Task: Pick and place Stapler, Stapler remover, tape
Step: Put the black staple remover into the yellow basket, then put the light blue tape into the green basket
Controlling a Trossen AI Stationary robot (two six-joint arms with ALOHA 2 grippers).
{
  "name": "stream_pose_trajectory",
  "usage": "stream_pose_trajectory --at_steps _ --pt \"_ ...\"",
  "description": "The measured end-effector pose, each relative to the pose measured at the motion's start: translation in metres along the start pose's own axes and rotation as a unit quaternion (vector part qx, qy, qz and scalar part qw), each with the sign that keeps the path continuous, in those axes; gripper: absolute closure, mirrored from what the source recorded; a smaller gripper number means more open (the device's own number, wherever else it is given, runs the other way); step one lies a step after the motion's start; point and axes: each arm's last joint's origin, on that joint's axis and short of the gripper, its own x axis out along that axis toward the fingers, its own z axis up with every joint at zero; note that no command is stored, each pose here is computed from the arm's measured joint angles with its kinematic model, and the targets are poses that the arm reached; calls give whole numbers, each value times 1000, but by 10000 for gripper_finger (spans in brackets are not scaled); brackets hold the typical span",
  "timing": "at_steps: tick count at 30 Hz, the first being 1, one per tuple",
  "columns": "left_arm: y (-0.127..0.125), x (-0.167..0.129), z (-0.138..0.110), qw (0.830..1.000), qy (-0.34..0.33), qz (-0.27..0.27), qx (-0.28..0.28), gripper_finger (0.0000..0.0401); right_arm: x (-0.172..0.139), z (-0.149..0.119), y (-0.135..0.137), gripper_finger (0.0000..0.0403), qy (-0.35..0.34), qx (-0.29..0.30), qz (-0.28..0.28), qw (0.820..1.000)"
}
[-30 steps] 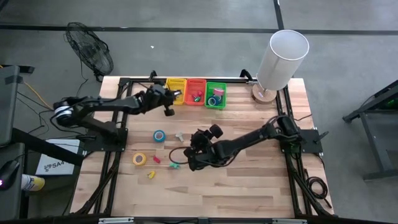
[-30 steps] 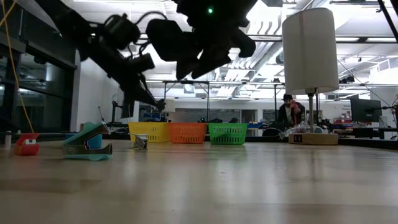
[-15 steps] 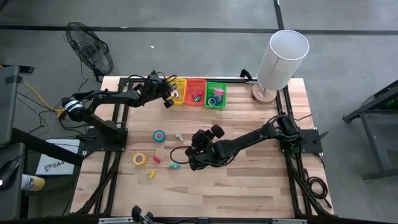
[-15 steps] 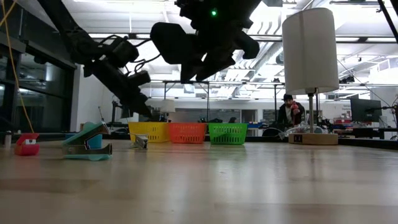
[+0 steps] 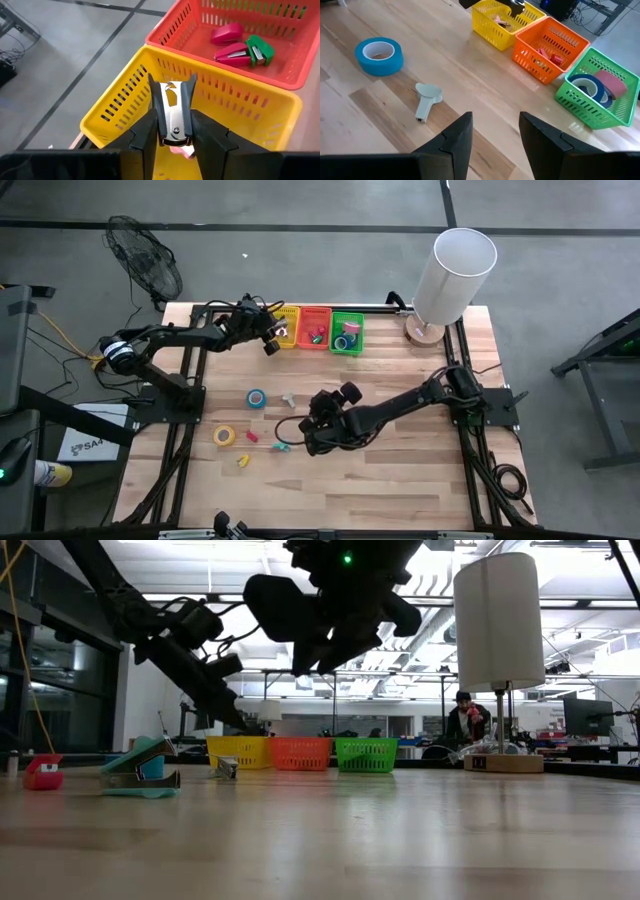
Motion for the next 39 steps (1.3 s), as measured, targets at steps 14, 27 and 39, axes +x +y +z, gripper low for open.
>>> stream_pose_trajectory --at_steps 14,27,39 --pt "0 0 0 1000 1 2 -7 254 0 0 0 249 0 5 0 1000" --pt "0 -1 3 1000 -19 -11 2 184 -5 -5 -2 249 7 -40 -10 999" --pt "0 -9 15 994 -86 -68 15 183 -19 -10 -36 249 32 -77 -104 991"
